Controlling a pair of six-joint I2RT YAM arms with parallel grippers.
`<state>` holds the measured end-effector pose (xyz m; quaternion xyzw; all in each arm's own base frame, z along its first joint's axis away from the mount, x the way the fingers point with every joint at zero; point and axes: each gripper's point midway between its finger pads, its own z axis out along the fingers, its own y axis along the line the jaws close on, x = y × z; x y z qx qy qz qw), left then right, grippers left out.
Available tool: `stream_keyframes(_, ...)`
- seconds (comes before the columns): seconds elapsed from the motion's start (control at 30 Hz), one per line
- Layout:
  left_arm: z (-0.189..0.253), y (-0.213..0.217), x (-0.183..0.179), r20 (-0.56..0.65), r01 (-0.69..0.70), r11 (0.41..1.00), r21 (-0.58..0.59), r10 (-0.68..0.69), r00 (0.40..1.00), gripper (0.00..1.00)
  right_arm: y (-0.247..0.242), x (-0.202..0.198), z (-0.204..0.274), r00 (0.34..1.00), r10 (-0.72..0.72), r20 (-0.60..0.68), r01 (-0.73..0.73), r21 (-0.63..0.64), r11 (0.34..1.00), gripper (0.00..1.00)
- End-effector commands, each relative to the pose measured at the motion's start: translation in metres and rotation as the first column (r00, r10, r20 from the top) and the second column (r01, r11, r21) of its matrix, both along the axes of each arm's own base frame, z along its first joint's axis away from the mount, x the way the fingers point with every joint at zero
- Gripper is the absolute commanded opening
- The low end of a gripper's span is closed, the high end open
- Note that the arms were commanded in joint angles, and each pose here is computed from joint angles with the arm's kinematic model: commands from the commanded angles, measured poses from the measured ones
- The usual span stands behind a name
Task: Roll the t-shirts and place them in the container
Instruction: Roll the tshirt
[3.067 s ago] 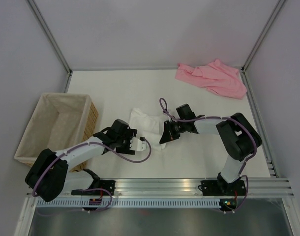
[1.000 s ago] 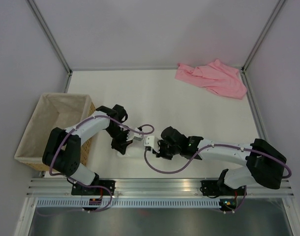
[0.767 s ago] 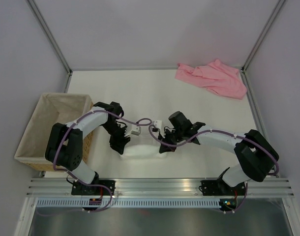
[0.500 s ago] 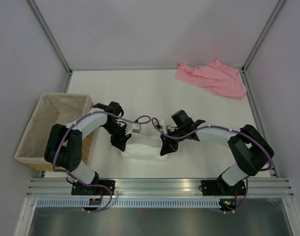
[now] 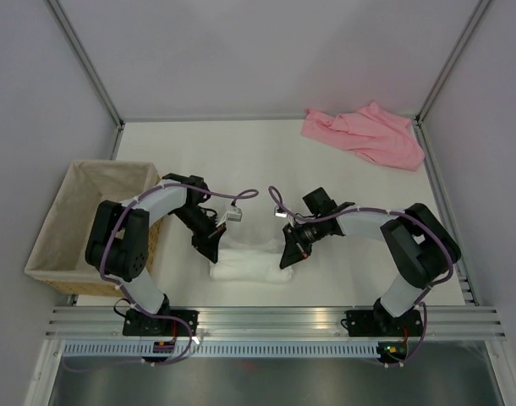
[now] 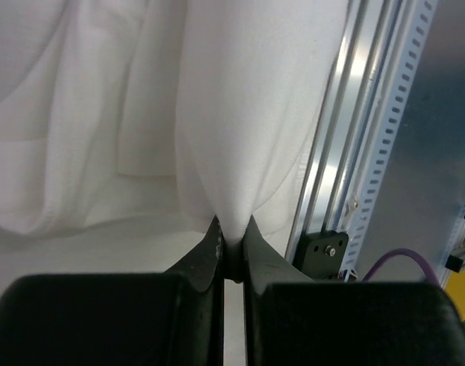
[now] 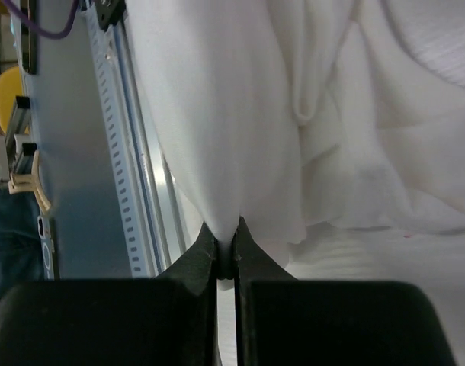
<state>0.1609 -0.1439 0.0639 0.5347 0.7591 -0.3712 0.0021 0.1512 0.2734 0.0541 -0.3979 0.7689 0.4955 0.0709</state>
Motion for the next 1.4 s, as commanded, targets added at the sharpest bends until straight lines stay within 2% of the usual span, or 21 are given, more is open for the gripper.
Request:
stream_keyframes(0.0,-0.011,-0.005,0.041,0.048,-0.14,0.99,0.025,0.138,0.989,0.09,-0.007,0.033,-0.017,0.984,-0.17,-0.06,0.167,-0.058,0.984,0.01)
stream_keyframes(0.07,-0.023,-0.001,0.052,0.044,-0.184,0.98,0.081,0.181,0.983,0.1,-0.012,0.047,-0.023,0.97,-0.233,-0.068,0.226,-0.093,0.97,0.03)
stream_keyframes(0.2,-0.041,0.012,0.062,0.073,-0.213,0.965,0.15,0.204,0.976,0.14,-0.015,0.055,-0.029,0.964,-0.26,-0.051,0.253,-0.12,0.96,0.06)
stream_keyframes(0.27,-0.044,0.017,0.066,0.094,-0.215,0.96,0.179,0.201,0.975,0.25,-0.015,0.055,-0.03,0.963,-0.266,-0.053,0.258,-0.125,0.958,0.07)
stream_keyframes(0.3,-0.042,0.017,0.068,0.105,-0.218,0.96,0.177,0.202,0.974,0.33,-0.015,0.057,-0.031,0.961,-0.271,-0.049,0.263,-0.131,0.956,0.08)
stream_keyframes(0.47,-0.007,0.009,0.092,0.254,-0.205,0.975,0.087,0.177,0.951,0.47,-0.016,0.061,-0.03,0.96,-0.276,-0.037,0.268,-0.147,0.952,0.09)
stream_keyframes(0.5,0.006,0.008,0.098,0.306,-0.203,0.977,0.061,0.175,0.936,0.57,-0.015,0.062,-0.028,0.96,-0.277,-0.032,0.27,-0.144,0.952,0.09)
stream_keyframes(0.57,0.024,0.005,0.109,0.38,-0.182,0.983,0.024,0.159,0.911,0.62,-0.015,0.065,-0.028,0.959,-0.28,-0.031,0.273,-0.148,0.951,0.1)
stream_keyframes(0.6,0.031,0.004,0.112,0.41,-0.167,0.986,0.01,0.148,0.9,0.76,-0.014,0.065,-0.027,0.96,-0.28,-0.03,0.273,-0.146,0.951,0.11)
stream_keyframes(0.67,0.047,0.001,0.115,0.501,-0.11,0.994,-0.018,0.104,0.859,0.8,-0.013,0.069,-0.026,0.959,-0.282,-0.025,0.275,-0.144,0.95,0.11)
stream_keyframes(0.7,0.05,-0.004,0.113,0.536,-0.076,0.997,-0.018,0.074,0.841,0.91,-0.012,0.069,-0.026,0.959,-0.283,-0.023,0.276,-0.145,0.95,0.12)
stream_keyframes(0.73,0.043,-0.001,0.108,0.566,-0.04,0.999,0.015,0.025,0.824,0.92,-0.012,0.072,-0.026,0.957,-0.288,-0.015,0.283,-0.147,0.948,0.13)
stream_keyframes(0.77,0.051,-0.004,0.112,0.64,-0.017,1.0,0.014,0.004,0.768,0.96,-0.012,0.072,-0.026,0.955,-0.295,-0.017,0.288,-0.155,0.945,0.13)
stream_keyframes(0.8,0.049,-0.014,0.106,0.67,0.038,0.999,0.031,-0.049,0.741,1.0,-0.013,0.073,-0.026,0.955,-0.297,-0.018,0.291,-0.155,0.944,0.16)
stream_keyframes(0.83,0.034,-0.011,0.096,0.678,0.069,0.994,0.081,-0.106,0.727,1.0,-0.012,0.073,-0.026,0.954,-0.299,-0.023,0.292,-0.157,0.943,0.19)
stream_keyframes(0.87,0.037,-0.016,0.098,0.725,0.09,0.992,0.084,-0.123,0.678,1.0,-0.012,0.073,-0.027,0.954,-0.3,-0.024,0.293,-0.157,0.943,0.21)
stream_keyframes(0.9,0.032,-0.026,0.088,0.732,0.144,0.985,0.099,-0.17,0.66,1.0,-0.012,0.073,-0.027,0.953,-0.301,-0.026,0.293,-0.159,0.943,0.23)
stream_keyframes(0.97,0.015,-0.026,0.077,0.726,0.188,0.972,0.141,-0.23,0.647,1.0,-0.012,0.074,-0.027,0.953,-0.302,-0.027,0.294,-0.161,0.942,0.27)
stream_keyframes(1.07,-0.002,-0.029,0.082,0.737,0.203,0.959,0.197,-0.282,0.615,1.0,-0.012,0.079,-0.021,0.954,-0.301,0.002,0.297,-0.156,0.942,0.32)
stream_keyframes(1.2,-0.025,-0.026,0.087,0.701,0.183,0.954,0.239,-0.3,0.647,1.0,-0.013,0.093,0.001,0.946,-0.32,0.061,0.325,-0.121,0.938,0.39)
stream_keyframes(1.37,-0.037,-0.02,0.07,0.657,0.219,0.945,0.242,-0.325,0.68,0.85,-0.03,0.106,0.025,0.925,-0.357,0.13,0.372,-0.11,0.922,0.42)
